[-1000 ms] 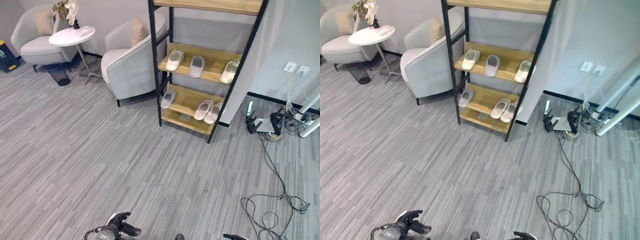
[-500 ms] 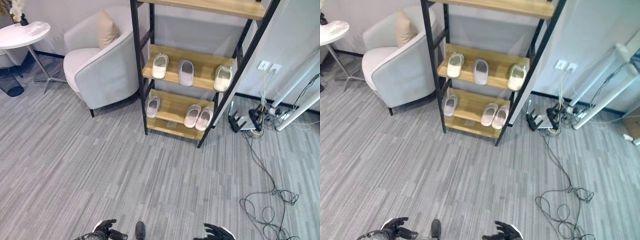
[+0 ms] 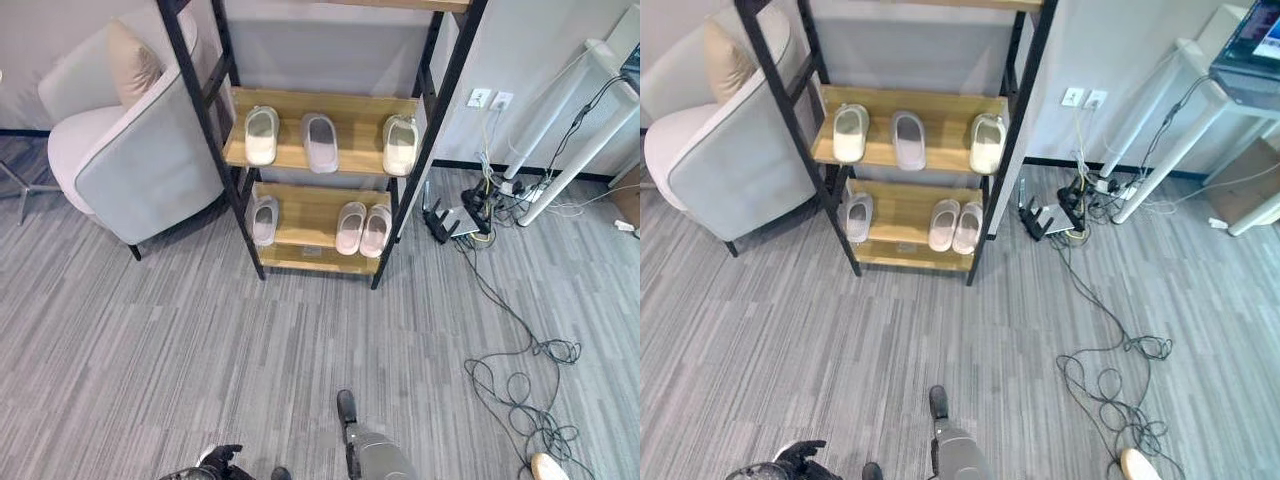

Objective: Arrange the slippers neatly on the shoe rack.

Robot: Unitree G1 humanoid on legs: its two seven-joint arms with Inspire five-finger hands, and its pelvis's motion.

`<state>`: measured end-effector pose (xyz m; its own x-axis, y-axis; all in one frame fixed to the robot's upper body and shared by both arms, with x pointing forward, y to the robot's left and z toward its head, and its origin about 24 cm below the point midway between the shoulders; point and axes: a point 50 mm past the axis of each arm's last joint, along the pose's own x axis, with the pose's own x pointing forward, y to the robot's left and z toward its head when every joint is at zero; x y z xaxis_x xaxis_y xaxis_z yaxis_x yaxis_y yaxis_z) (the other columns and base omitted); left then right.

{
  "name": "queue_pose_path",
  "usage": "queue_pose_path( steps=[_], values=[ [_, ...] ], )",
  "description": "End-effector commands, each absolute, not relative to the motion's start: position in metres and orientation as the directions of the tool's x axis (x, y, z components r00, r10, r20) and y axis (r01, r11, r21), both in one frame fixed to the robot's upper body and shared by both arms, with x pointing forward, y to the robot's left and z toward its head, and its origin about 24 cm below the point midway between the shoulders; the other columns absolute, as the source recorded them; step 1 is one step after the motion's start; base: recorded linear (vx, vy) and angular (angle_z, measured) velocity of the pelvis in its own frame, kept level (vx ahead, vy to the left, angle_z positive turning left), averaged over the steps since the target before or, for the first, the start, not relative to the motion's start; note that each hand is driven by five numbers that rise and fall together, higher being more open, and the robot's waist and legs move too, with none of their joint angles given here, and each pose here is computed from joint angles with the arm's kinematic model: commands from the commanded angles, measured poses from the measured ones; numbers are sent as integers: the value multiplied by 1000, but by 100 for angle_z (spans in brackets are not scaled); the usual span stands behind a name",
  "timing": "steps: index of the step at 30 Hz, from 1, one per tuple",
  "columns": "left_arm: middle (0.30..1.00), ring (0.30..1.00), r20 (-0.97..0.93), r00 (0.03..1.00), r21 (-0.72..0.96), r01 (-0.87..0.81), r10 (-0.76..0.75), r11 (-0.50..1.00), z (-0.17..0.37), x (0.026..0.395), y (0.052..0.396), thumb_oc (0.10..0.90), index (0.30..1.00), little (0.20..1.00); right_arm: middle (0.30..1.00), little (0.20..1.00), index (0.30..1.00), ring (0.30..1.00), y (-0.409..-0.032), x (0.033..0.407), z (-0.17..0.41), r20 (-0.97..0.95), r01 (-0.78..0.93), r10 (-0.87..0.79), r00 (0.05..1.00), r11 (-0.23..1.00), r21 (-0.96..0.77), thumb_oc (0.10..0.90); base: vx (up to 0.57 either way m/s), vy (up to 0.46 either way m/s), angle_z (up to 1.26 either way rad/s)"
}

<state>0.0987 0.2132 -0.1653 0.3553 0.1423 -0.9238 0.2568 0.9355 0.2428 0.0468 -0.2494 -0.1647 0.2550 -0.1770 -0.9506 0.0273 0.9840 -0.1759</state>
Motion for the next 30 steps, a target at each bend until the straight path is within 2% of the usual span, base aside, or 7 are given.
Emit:
queue_pose_path(
  steps=[1, 4, 9, 14, 24, 26, 30],
  values=[
    [900, 900, -933, 323, 262, 307, 159, 915, -167, 85, 223, 800, 900, 900, 900, 900, 900, 900, -283, 45, -155, -926, 73, -284, 249, 959, -274, 800, 465, -214, 33],
    [900, 900, -933, 328, 246, 283, 147, 927, -167, 86, 220, 800, 900, 900, 900, 900, 900, 900, -289, 57, -151, -912, 66, -294, 286, 955, -288, 800, 312, -239, 45],
    [900, 900, -891, 416, 305, 256, 181, 917, -159, 110, 226, 800, 900, 900, 900, 900, 900, 900, -280, 95, -143, -862, -24, -252, 440, 956, -292, 800, 206, -200, 8],
    [900, 900, -877, 429, 341, 233, 219, 911, -156, 111, 237, 800, 900, 900, 900, 900, 900, 900, -270, 93, -144, -865, -103, -192, 464, 958, -267, 800, 321, 63, -16],
    [900, 900, -914, 324, 337, 278, 242, 899, -162, 83, 244, 800, 900, 900, 900, 900, 900, 900, -260, 90, -149, -881, -111, -157, 446, 967, -228, 800, 268, 211, -60],
    [900, 900, -902, 366, 350, 300, 232, 888, -159, 94, 244, 800, 900, 900, 900, 900, 900, 900, -256, 101, -146, -861, -100, -143, 488, 971, -218, 800, 84, 254, -17],
    [900, 900, -861, 452, 388, 288, 233, 875, -151, 119, 248, 800, 900, 900, 900, 900, 900, 900, -244, 151, -122, -730, -111, -85, 678, 970, -216, 800, 3, 227, -50]
  ],
)
